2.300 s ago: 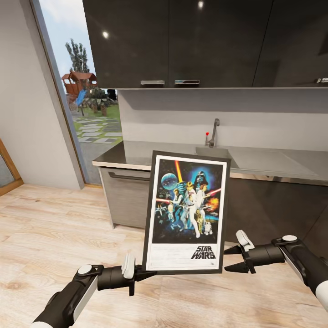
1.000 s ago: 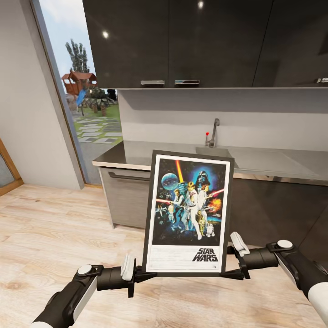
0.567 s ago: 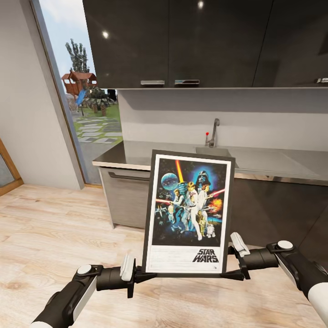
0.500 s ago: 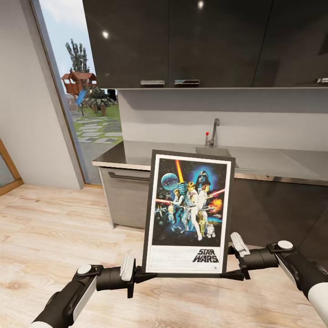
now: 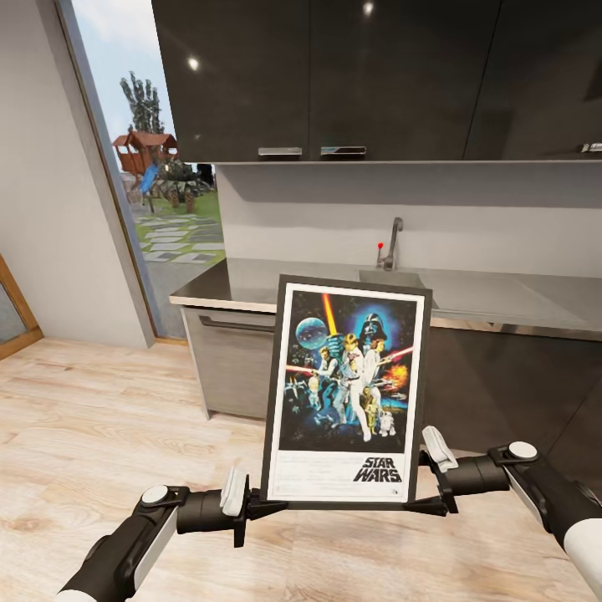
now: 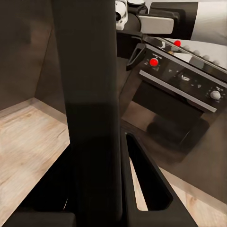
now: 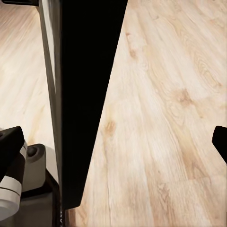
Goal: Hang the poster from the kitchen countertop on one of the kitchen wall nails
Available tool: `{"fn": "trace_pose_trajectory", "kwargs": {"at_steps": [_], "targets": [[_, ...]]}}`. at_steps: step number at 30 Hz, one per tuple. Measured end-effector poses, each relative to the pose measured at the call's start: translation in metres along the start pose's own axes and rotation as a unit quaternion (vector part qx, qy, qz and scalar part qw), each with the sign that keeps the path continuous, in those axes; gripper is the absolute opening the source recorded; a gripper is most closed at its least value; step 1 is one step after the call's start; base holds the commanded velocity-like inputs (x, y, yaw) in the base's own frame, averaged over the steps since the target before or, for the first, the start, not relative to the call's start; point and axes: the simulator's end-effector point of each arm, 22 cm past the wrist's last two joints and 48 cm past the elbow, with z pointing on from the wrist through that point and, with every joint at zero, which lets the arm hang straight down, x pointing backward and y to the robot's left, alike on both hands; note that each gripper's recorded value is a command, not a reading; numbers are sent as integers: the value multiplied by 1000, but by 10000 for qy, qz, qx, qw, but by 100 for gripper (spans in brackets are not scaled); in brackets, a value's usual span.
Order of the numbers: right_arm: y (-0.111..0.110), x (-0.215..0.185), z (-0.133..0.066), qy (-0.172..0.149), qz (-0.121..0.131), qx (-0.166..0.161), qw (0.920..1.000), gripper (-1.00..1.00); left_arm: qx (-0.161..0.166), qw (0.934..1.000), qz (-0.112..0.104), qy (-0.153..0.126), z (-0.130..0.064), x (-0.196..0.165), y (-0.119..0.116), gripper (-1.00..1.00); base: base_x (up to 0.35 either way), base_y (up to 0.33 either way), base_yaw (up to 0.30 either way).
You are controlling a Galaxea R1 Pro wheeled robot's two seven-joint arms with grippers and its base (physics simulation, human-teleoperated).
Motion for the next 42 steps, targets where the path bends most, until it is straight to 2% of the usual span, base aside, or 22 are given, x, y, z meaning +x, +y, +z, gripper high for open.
{"fn": "trace_pose_trajectory", "kwargs": {"at_steps": [16,21,24,30,42], "targets": [[0,0,0,-8,-60,10,10000,100,-8,10000,16,-8,-1,0,0,-100,0,0,0],[-1,0,0,-9,-63,12,10000,100,-10,9998,187,-52,-1,-3,1,-100,0,0,0],[-1,0,-1,-9,-64,12,10000,100,-13,9998,215,-58,-2,-3,1,-100,0,0,0],[-1,0,-1,-9,-70,12,10000,100,-90,9997,248,18,-14,0,5,-100,0,0,0],[-1,0,-1,-10,-72,12,10000,100,-110,9996,255,38,-17,1,6,-100,0,0,0]]}}
